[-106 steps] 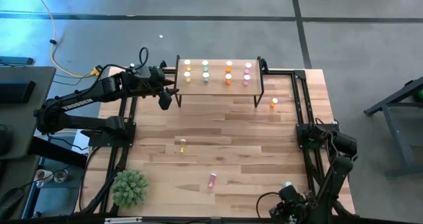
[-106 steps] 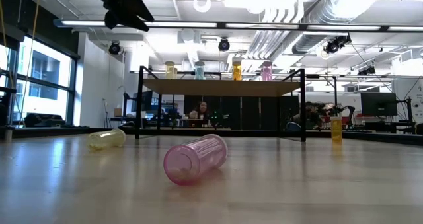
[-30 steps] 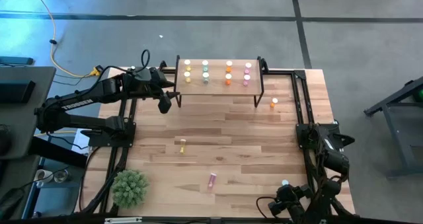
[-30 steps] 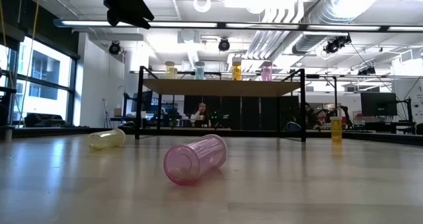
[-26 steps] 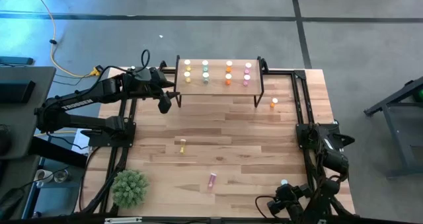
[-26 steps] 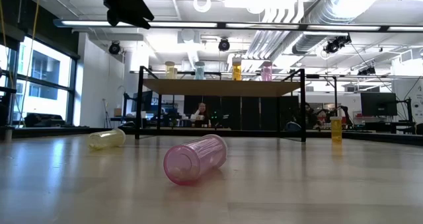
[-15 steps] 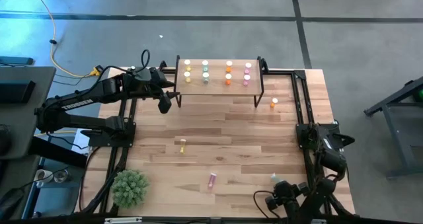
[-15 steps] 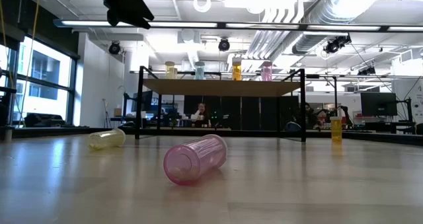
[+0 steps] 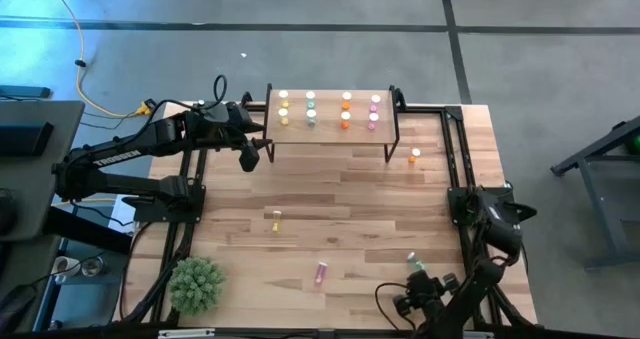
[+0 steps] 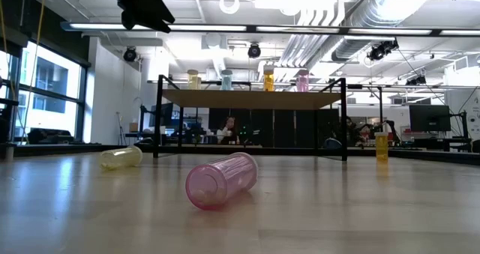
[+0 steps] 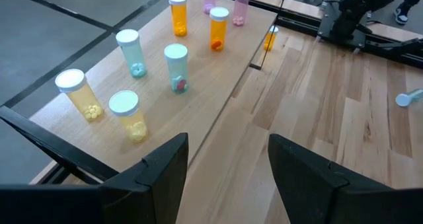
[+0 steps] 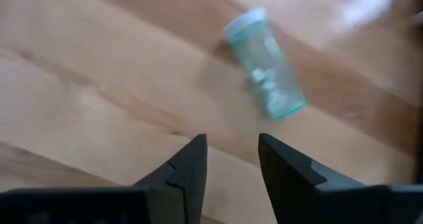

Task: Pick and place medicine bottles onto shelf by color
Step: Put the blue pill bottle on the shelf aligned with the other blue pill bottles

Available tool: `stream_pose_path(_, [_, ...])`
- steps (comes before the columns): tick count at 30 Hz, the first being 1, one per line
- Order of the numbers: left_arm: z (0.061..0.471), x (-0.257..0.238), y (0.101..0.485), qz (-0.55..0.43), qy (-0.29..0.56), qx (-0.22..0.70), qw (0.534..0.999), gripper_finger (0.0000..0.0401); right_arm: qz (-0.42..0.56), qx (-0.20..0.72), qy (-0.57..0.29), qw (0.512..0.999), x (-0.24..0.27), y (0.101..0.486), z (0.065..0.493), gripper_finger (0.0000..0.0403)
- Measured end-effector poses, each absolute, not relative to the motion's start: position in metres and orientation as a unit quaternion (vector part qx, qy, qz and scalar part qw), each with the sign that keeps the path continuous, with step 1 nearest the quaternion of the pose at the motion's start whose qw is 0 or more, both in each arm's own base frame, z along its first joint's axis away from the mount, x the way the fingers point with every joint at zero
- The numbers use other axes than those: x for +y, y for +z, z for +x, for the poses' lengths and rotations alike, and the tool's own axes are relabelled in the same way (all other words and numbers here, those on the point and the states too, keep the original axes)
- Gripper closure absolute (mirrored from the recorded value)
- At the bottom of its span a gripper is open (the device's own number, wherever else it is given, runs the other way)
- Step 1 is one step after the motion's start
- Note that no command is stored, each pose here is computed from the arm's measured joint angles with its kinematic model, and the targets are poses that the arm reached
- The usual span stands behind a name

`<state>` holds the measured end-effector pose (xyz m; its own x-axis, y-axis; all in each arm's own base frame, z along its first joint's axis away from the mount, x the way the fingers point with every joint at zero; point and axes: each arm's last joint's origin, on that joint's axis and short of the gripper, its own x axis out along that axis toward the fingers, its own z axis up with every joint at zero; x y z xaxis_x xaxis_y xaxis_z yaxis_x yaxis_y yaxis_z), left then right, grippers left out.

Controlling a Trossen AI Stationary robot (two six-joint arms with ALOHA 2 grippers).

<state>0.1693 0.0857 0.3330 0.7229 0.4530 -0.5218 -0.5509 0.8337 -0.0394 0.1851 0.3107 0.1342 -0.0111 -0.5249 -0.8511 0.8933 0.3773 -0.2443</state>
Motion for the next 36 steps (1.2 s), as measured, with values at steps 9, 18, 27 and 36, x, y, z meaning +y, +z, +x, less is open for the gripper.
stream_pose_path(9, [0.169,0.086,0.333,-0.098,0.272,0.254,0.923,0.0204,0.245,0.476,-0.487,0.690,0.298,0.193,0.180,0.0240])
stream_pose_path(18, [0.169,0.086,0.333,-0.098,0.272,0.254,0.923,0.0204,0.259,0.478,-0.449,0.709,0.268,0.256,0.164,0.0235])
stream_pose_path(27, [0.169,0.085,0.332,-0.101,0.264,0.258,0.924,0.0204,0.318,0.486,-0.392,0.714,0.214,0.245,0.133,0.0235])
stream_pose_path(36, [0.169,0.085,0.332,-0.126,0.266,0.253,0.922,0.0204,0.368,0.522,-0.267,0.721,0.182,0.231,0.126,0.0235])
